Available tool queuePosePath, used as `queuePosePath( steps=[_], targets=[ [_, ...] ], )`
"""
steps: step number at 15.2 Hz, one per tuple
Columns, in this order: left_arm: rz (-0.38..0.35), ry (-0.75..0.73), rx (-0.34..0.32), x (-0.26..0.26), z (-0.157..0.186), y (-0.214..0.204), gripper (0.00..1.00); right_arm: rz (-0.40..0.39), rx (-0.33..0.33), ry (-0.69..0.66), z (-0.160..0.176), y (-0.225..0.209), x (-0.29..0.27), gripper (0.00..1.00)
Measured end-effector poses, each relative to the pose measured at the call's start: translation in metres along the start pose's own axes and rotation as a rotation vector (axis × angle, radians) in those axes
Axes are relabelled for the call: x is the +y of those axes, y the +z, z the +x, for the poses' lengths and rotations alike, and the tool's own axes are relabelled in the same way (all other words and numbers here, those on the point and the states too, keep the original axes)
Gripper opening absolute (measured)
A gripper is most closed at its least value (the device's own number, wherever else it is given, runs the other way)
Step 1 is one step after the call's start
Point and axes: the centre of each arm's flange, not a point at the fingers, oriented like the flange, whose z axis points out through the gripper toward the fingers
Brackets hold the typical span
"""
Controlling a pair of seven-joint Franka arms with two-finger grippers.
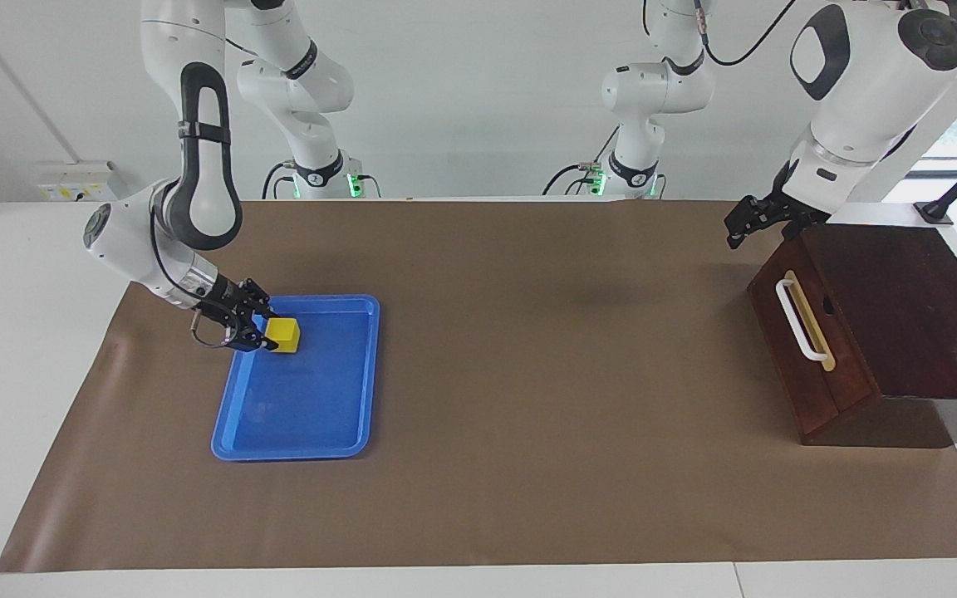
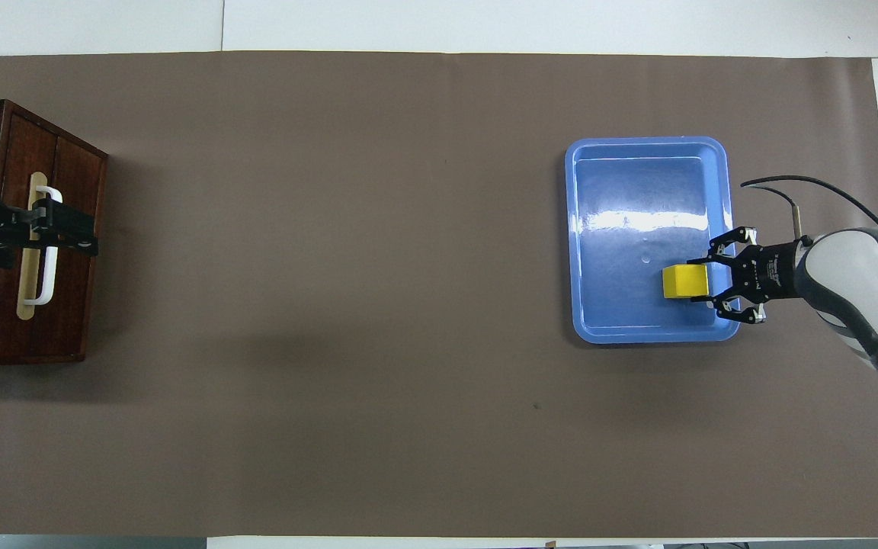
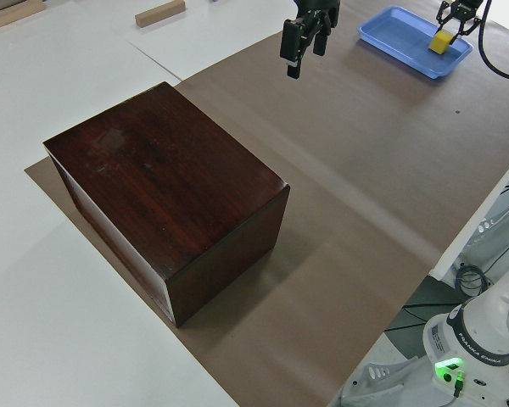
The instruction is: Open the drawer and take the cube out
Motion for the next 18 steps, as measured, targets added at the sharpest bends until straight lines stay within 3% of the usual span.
queuePosePath(
  steps=[4,5,7,12,18],
  targets=[
    [0.000,0.004,0.003,0.002,-0.001,-0.002,1.00,0.004,0.001,-0.003,-0.001,-0.002,-0.001,0.88],
    [-0.001,0.004,0.006,0.001,-0.001,-0.004,1.00,0.010,0.001,-0.008,-0.003,-0.006,-0.003,0.88],
    [-0.001,0.003,0.012,0.001,-0.002,-0.007,1.00,0.017,-0.005,-0.038,-0.015,-0.022,-0.010,1.00],
    [-0.002,-0.001,0.013,-0.001,-0.001,-0.008,1.00,-0.036,0.054,-0.261,-0.071,-0.104,-0.026,1.00],
    [-0.003,-0.012,0.013,-0.007,0.000,-0.007,1.00,-0.179,0.242,-0.774,-0.130,-0.187,-0.041,1.00]
  ],
)
